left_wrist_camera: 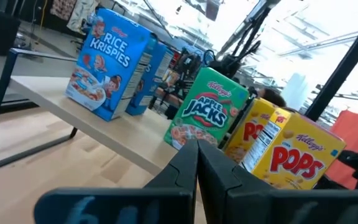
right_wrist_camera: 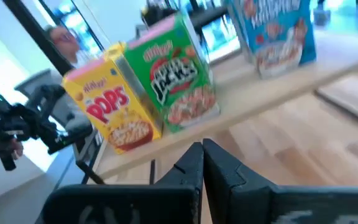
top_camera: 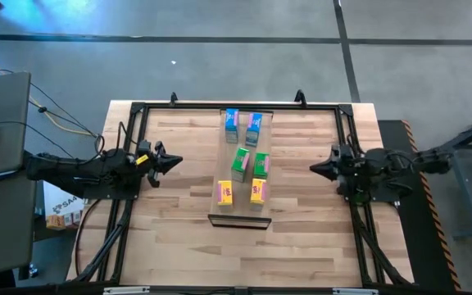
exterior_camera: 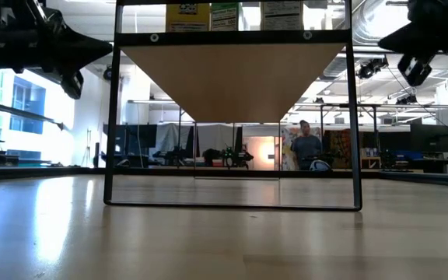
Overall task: Stack cereal on shelf
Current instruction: Return to Home Position
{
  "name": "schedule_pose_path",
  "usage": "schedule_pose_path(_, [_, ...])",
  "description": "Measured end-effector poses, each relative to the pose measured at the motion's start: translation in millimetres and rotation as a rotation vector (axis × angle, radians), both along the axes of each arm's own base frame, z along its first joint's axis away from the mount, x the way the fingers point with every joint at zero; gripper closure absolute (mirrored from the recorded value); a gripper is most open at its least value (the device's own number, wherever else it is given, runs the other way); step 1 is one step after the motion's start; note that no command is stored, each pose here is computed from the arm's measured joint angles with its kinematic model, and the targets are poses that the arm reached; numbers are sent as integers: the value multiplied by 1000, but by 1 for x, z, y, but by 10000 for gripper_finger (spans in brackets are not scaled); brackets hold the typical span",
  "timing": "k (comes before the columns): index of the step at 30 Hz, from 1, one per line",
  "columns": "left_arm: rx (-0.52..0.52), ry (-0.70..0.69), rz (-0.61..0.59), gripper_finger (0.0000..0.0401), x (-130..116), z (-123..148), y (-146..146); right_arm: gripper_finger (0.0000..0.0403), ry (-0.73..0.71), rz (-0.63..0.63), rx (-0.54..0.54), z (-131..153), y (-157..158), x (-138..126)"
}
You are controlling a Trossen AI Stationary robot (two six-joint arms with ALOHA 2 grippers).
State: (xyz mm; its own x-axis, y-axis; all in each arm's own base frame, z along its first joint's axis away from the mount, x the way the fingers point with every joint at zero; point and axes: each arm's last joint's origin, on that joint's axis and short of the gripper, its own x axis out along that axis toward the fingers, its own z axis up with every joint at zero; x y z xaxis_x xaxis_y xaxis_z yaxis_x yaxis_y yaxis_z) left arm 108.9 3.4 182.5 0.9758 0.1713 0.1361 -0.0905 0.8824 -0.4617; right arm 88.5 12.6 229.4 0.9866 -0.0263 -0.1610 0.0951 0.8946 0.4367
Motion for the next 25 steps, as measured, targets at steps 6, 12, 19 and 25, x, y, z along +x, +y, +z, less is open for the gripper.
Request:
schedule_pose_path(6, [-1,4,1,401,0,0,0,403,-117,-11,-95,-15,-5,-12])
schedule_pose_path(12, [-1,19,-1,401,1,-1,0,403,-122,57,-144,-47,-1,3])
schedule_pose_path(19, [-1,35,-1,401,-2,-3,0,403,-200,79,-161,-60,1,8])
schedule_pose_path(25, [-1,25,3,401,-11,-4,0,403,-196,82,-246,-60,1,8])
